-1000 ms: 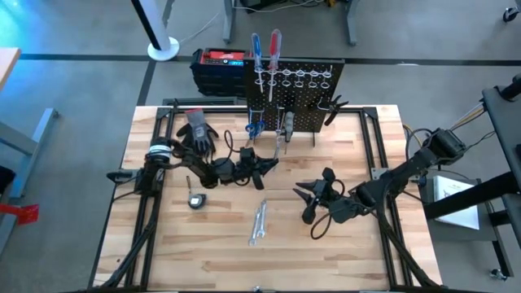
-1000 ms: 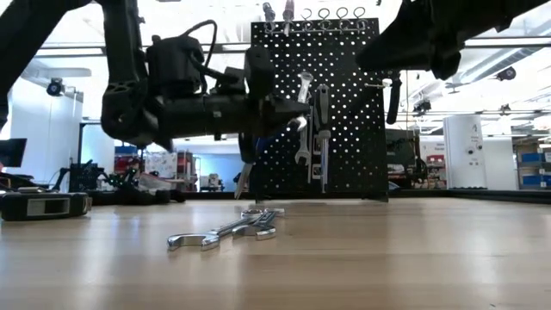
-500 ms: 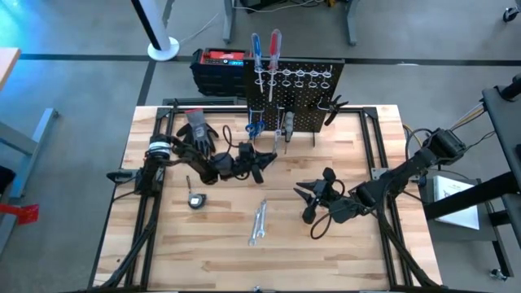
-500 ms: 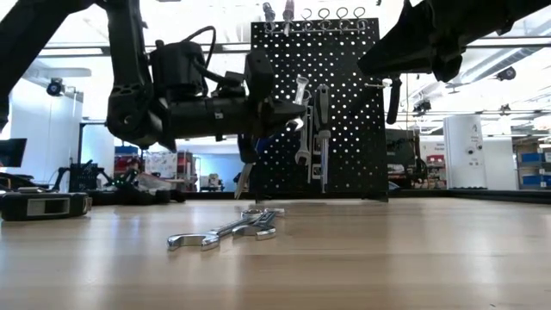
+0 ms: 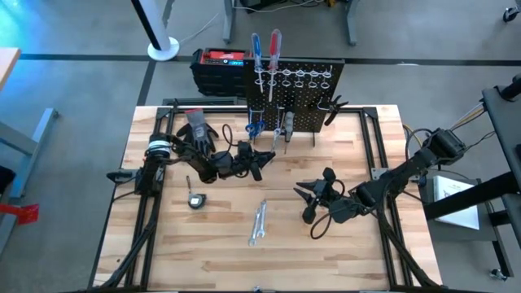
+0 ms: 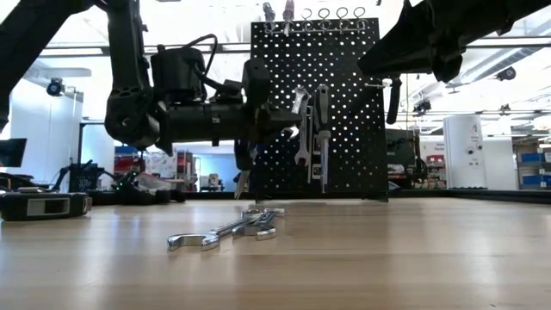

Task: Hang tools onto peg board
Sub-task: Hang the right silver wrench on the peg board

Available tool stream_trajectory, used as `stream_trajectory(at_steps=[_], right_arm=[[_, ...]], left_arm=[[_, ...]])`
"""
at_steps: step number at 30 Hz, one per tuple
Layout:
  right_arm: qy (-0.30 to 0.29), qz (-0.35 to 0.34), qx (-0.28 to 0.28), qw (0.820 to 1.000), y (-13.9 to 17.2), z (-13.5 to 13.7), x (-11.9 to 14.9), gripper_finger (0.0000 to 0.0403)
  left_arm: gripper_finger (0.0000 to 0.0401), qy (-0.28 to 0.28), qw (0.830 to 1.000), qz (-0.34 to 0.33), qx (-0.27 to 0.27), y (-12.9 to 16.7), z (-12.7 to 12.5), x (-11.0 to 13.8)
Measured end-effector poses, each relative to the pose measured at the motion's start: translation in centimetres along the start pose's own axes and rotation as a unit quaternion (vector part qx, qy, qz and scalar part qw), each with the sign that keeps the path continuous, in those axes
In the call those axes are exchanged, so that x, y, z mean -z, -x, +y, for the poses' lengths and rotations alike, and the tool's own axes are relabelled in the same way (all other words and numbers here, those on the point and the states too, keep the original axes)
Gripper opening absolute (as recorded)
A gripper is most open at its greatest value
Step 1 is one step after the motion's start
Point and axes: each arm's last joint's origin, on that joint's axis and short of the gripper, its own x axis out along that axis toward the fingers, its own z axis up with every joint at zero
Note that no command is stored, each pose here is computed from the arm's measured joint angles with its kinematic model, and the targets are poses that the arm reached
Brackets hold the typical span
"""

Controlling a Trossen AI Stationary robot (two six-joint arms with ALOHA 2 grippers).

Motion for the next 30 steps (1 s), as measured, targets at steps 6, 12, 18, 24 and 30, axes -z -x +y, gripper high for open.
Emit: stream_trajectory(at_steps=[6, 12, 18, 24, 30], right_arm=[[0.000, -0.002, 0.004, 1.000, 0.0, 0.0, 0.0, 0.0080], [0.000, -0.002, 0.004, 1.000, 0.0, 0.0, 0.0, 0.0080], [0.003, 0.000, 0.005, 1.000, 0.0, 0.0, 0.0, 0.0080], [0.009, 0.004, 0.007, 1.000, 0.0, -0.1, 0.2, 0.0080], [0.012, 0.027, 0.002, 1.000, 0.0, -0.3, 0.6, 0.0080]], left_arm=[[0.0030, -0.013, 1.000, 0.005, -0.016, 0.0, 0.4, 0.0], [0.0050, -0.043, 0.999, 0.014, -0.026, 0.0, 0.7, 0.2], [0.0061, -0.055, 0.998, 0.023, -0.030, 0.0, 0.8, 0.3], [0.0080, -0.094, 0.993, 0.070, -0.016, 1.1, 1.2, 1.1], [0.0097, -0.043, 0.986, 0.161, 0.026, 4.9, 1.3, 2.5]])
